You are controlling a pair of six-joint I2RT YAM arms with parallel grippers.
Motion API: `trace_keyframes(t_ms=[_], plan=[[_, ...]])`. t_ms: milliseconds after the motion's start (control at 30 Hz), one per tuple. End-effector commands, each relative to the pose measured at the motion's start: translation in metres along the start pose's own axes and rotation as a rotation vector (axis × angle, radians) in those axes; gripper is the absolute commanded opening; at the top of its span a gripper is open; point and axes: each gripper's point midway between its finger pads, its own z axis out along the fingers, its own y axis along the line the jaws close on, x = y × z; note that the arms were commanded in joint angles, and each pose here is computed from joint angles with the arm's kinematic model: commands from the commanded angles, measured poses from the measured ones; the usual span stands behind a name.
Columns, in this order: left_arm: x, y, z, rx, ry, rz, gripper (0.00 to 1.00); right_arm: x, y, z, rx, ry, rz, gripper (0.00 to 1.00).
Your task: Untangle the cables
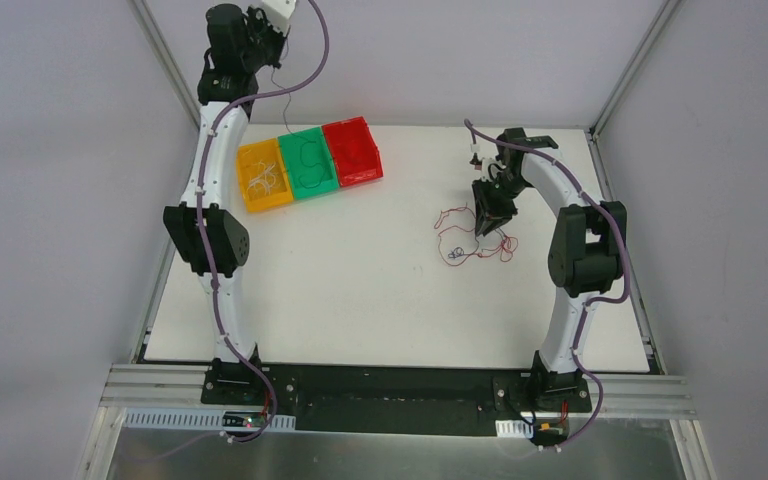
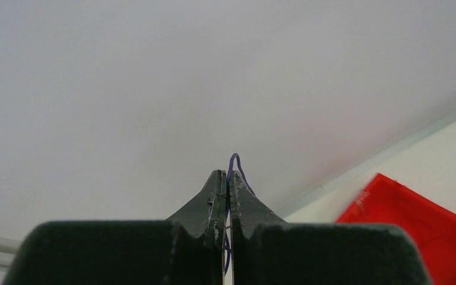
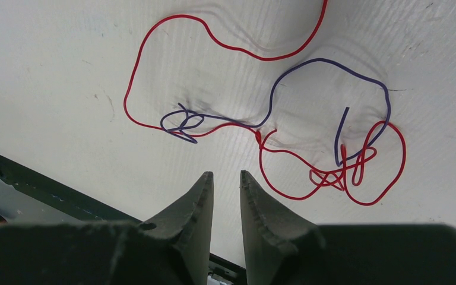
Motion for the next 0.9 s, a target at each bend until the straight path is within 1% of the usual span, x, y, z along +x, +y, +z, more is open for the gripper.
trace_keyframes(t_ms=[0,133,233,300,400,567,633,733,767,800,833,867], plan=[[0.013,-0.027,-0.025,0.106,0.034,-0.131,0.00,0.003,0.004,-0.014,0.018,-0.022,-0.020,0.26],[0.068,-0.054,-0.032,0.166,0.149,-0.266,0.00,0.007,0.005,-0.013,0.013,-0.016,-0.021,0.26],[0.095,-0.080,-0.034,0.250,0.194,-0.380,0.00,0.007,0.005,-0.013,0.011,-0.014,-0.022,0.26],[0.115,-0.098,-0.034,0.293,0.233,-0.425,0.00,0.006,0.005,-0.013,0.007,-0.016,-0.021,0.26],[0.157,-0.123,-0.035,0.320,0.327,-0.491,0.00,0.005,0.004,-0.013,0.013,-0.015,-0.022,0.26],[0.197,-0.160,-0.033,0.397,0.410,-0.641,0.00,0.012,0.001,-0.013,0.015,0.003,-0.014,0.26],[0.213,-0.171,-0.030,0.405,0.446,-0.683,0.00,0.015,0.000,-0.012,0.014,0.011,-0.012,0.26],[0.240,-0.182,-0.031,0.405,0.511,-0.682,0.00,0.018,0.000,-0.013,0.014,0.020,-0.018,0.26],[0.246,-0.182,-0.032,0.398,0.537,-0.673,0.13,0.018,-0.001,-0.014,0.014,0.020,-0.024,0.26],[0.246,-0.180,-0.034,0.392,0.550,-0.664,0.30,0.018,-0.001,-0.016,0.015,0.017,-0.027,0.26],[0.240,-0.176,-0.035,0.390,0.554,-0.655,0.44,0.018,-0.003,-0.018,0.016,0.010,-0.029,0.26],[0.227,-0.169,-0.037,0.386,0.533,-0.639,0.54,0.016,-0.003,-0.020,0.014,-0.001,-0.030,0.26]])
